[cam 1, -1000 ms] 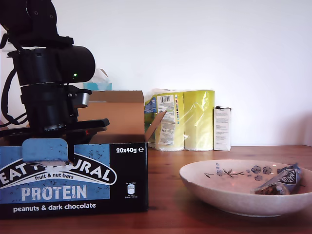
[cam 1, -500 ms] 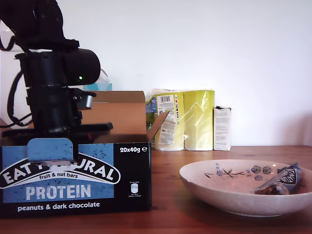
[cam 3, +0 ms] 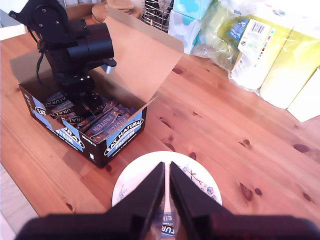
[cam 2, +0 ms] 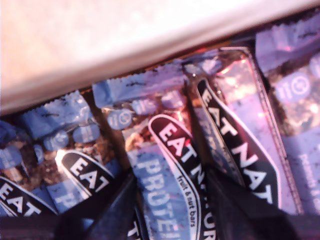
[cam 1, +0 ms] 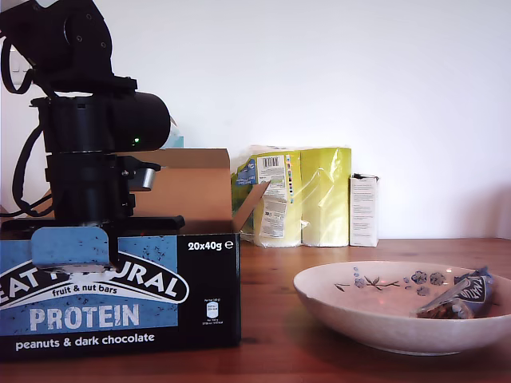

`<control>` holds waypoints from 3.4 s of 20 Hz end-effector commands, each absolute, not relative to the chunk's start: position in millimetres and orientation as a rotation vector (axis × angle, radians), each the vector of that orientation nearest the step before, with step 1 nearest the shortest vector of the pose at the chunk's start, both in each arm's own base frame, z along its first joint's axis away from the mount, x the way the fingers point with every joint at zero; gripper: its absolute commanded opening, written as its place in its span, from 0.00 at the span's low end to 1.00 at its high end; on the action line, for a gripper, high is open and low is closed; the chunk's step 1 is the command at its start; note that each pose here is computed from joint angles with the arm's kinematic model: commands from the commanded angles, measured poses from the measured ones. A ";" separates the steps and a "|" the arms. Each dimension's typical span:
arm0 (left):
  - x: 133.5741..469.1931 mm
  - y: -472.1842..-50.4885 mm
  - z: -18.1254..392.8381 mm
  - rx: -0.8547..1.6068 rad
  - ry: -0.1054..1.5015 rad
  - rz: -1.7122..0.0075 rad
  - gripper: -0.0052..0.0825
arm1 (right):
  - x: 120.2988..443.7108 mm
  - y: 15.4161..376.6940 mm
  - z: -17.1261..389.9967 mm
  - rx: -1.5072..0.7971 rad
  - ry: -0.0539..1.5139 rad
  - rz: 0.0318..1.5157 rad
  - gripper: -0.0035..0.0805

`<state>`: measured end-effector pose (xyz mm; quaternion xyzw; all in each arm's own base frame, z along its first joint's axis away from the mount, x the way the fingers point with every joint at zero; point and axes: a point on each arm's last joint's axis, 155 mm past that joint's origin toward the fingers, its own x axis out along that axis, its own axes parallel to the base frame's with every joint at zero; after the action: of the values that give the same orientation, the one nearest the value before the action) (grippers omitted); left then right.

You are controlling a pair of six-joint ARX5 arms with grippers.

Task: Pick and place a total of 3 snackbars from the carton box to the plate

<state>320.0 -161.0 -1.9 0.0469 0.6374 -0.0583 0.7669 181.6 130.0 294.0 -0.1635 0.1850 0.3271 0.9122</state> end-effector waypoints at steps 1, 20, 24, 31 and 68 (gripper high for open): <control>294.4 -146.5 -32.1 0.147 1.497 -0.098 0.28 | 183.3 131.0 287.2 -0.340 0.392 0.675 0.03; 321.6 -198.9 132.7 0.143 1.164 -0.379 0.28 | 182.1 130.2 284.7 -0.343 0.403 0.676 0.03; 306.1 -276.0 160.9 0.245 0.987 -0.720 0.28 | 180.5 129.3 282.2 -0.346 0.414 0.677 0.03; 307.7 -374.5 201.9 0.295 0.617 -0.967 0.28 | 160.8 123.3 275.4 -0.339 0.440 0.707 0.03; 300.0 -456.2 123.4 0.277 1.014 -0.941 0.41 | 145.6 112.8 276.1 -0.341 0.420 0.703 0.03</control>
<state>308.0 -456.2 104.9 0.1311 0.4724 -0.4241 0.7614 144.5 112.3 282.2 -0.1633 0.1977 0.3400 0.9048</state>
